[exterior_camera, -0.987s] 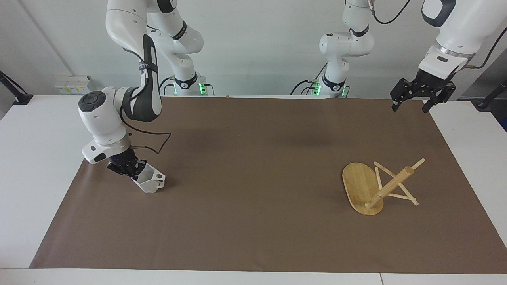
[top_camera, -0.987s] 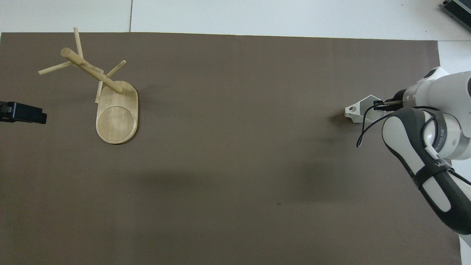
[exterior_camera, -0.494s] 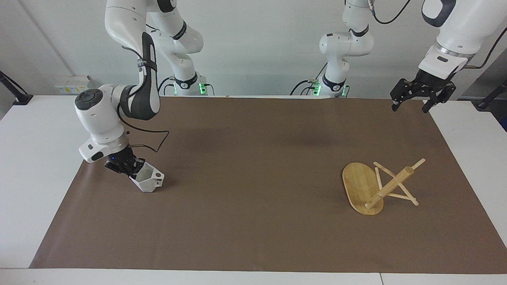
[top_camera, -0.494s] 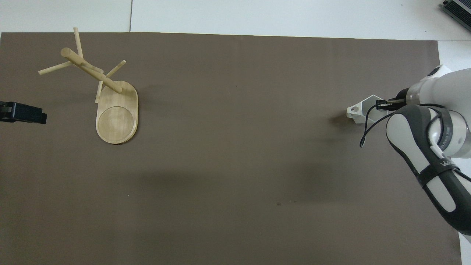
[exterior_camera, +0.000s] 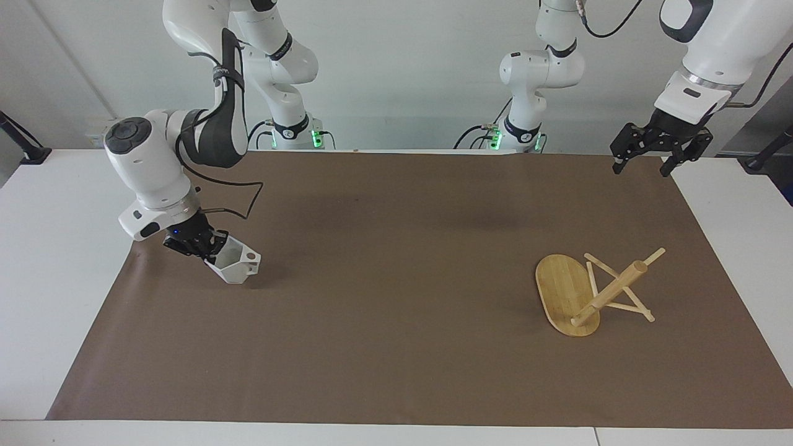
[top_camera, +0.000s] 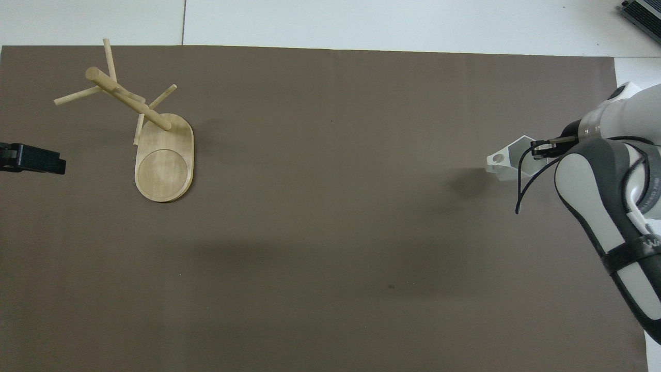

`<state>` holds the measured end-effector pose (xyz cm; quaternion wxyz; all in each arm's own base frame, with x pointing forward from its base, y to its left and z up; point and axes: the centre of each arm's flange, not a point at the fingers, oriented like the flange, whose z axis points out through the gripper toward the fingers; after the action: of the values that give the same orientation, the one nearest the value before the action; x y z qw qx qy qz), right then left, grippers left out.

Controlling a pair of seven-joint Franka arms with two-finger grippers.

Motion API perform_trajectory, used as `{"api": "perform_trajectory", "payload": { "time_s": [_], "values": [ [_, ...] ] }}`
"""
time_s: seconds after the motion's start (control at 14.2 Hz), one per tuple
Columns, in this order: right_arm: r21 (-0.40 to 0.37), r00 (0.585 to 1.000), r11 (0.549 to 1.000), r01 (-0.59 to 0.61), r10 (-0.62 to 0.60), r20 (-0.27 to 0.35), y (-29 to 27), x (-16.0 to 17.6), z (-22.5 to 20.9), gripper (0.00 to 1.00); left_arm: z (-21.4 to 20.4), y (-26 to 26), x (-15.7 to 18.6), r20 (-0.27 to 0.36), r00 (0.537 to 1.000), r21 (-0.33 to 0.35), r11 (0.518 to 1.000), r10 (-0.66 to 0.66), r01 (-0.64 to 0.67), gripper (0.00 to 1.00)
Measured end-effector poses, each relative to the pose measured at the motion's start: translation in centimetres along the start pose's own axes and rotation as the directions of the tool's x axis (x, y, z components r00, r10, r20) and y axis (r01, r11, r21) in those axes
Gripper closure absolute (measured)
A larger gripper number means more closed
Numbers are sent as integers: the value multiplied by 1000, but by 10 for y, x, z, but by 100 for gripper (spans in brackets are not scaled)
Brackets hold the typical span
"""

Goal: Hang cup on rack
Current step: 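Close the right gripper on the white cup and lift it, then carry the cup toward the center while the left gripper reaches in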

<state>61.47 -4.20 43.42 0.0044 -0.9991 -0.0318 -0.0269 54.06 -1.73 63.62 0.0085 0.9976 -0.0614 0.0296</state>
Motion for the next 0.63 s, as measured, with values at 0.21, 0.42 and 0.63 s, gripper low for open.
{"api": "perform_trajectory", "payload": {
  "time_s": [0.21, 0.42, 0.63],
  "values": [
    [164, 999, 986, -31, 34, -13, -36, -2, -27, 95, 2, 4, -1, 13, 1000, -2, 1000, 6, -6, 0],
    [269, 999, 963, 2, 10, -41, -79, -7, -63, 95, 4, 2, -7, 52, 999, -6, 1000, 2, -2, 0],
    [318, 998, 946, 64, -54, -40, -126, -15, -98, 95, 4, 5, -15, 97, 992, -3, 996, -86, 86, 0]
  ]
}}
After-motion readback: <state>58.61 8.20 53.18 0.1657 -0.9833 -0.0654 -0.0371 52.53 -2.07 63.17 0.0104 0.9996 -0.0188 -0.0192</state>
